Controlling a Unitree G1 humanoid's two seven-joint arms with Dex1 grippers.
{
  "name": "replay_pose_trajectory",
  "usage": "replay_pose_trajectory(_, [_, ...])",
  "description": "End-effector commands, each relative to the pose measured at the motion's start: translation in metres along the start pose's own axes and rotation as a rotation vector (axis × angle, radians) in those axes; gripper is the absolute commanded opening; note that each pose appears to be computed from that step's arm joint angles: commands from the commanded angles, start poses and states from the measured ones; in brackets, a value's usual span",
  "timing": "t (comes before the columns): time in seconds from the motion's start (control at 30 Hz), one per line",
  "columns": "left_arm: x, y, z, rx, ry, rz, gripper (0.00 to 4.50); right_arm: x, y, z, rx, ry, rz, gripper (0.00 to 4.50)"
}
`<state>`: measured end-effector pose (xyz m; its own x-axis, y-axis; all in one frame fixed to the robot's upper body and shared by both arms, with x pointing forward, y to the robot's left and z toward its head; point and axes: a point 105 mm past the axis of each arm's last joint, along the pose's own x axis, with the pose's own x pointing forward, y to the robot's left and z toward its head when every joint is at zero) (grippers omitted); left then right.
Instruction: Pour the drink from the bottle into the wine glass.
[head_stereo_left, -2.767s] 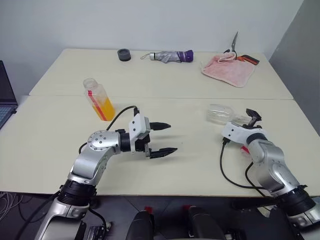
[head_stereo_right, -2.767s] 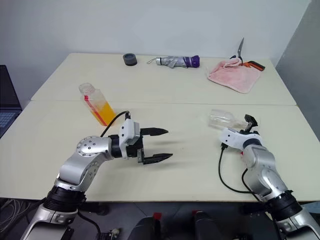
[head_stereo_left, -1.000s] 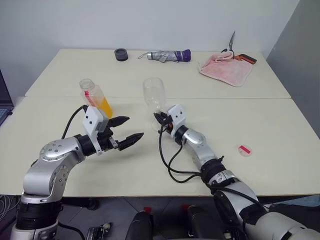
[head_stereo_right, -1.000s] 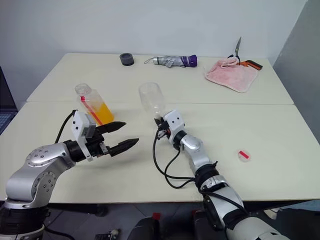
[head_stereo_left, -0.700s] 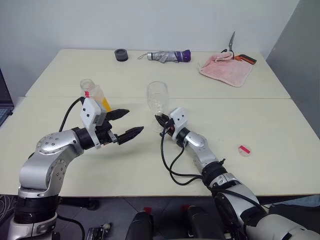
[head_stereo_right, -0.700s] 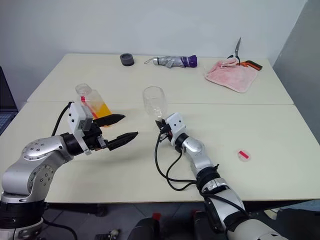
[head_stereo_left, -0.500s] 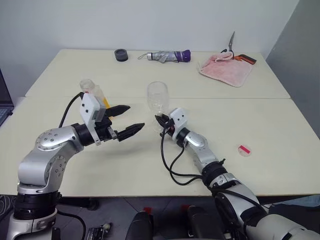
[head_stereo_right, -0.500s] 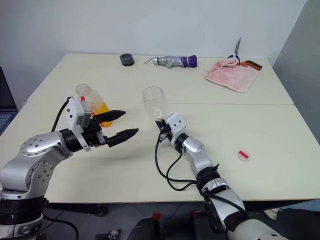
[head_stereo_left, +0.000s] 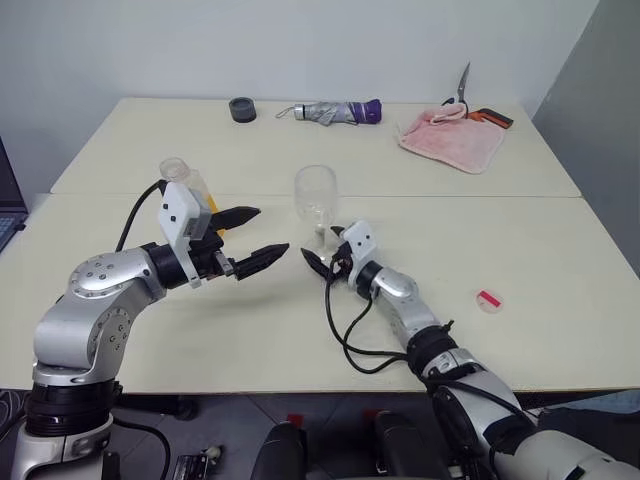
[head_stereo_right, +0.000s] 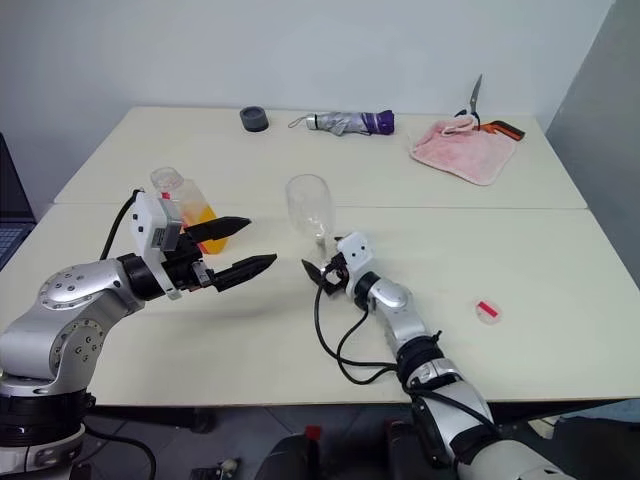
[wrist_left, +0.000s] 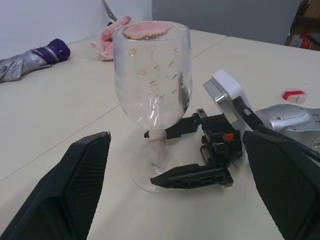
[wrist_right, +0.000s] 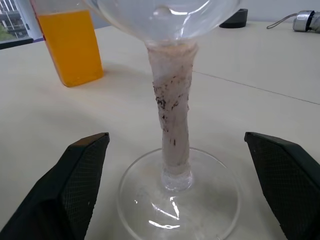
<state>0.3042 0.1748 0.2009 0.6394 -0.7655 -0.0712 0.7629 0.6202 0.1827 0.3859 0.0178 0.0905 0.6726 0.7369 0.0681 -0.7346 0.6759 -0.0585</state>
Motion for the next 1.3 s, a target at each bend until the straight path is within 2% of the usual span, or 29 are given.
replay_pose_trajectory(0.03, [0.0,-0.005,0.015,0.065,-0.034,-0.008,4.5,-0.006,-0.003,0.011,-0.007,-0.045,0.011,4.43])
replay_pose_trajectory(0.2, [-0.002,-0.007,0.018,0.074,-0.038,0.005,4.5,-0.023,-0.008,0.009,-0.008,-0.036,0.02,4.43])
replay_pose_trajectory(0.43, [-0.008,-0.008,0.017,0.074,-0.045,0.039,4.5,-0.046,-0.013,0.02,-0.03,-0.047,0.012,4.43])
replay_pose_trajectory(0.57, [-0.021,-0.01,-0.005,0.007,-0.029,0.121,4.5,-0.079,-0.005,0.02,-0.073,0.014,0.097,4.43])
replay_pose_trajectory(0.7, [-0.036,-0.004,-0.042,-0.076,0.037,0.263,4.5,-0.108,0.009,0.035,-0.101,0.045,0.185,4.43])
replay_pose_trajectory(0.8, [-0.049,0.009,-0.07,-0.085,0.085,0.412,4.5,-0.122,0.014,0.048,-0.132,0.058,0.227,4.43])
replay_pose_trajectory(0.87, [-0.056,0.021,-0.079,-0.054,0.101,0.52,4.5,-0.127,0.015,0.056,-0.139,0.058,0.242,4.43])
replay_pose_trajectory(1.03, [-0.072,0.056,-0.082,0.008,0.08,0.776,4.5,-0.141,0.022,0.074,-0.152,0.05,0.304,4.43])
replay_pose_trajectory(1.3, [-0.062,0.076,-0.068,0.013,0.014,0.82,4.5,-0.152,0.031,0.089,-0.102,0.064,0.392,4.43])
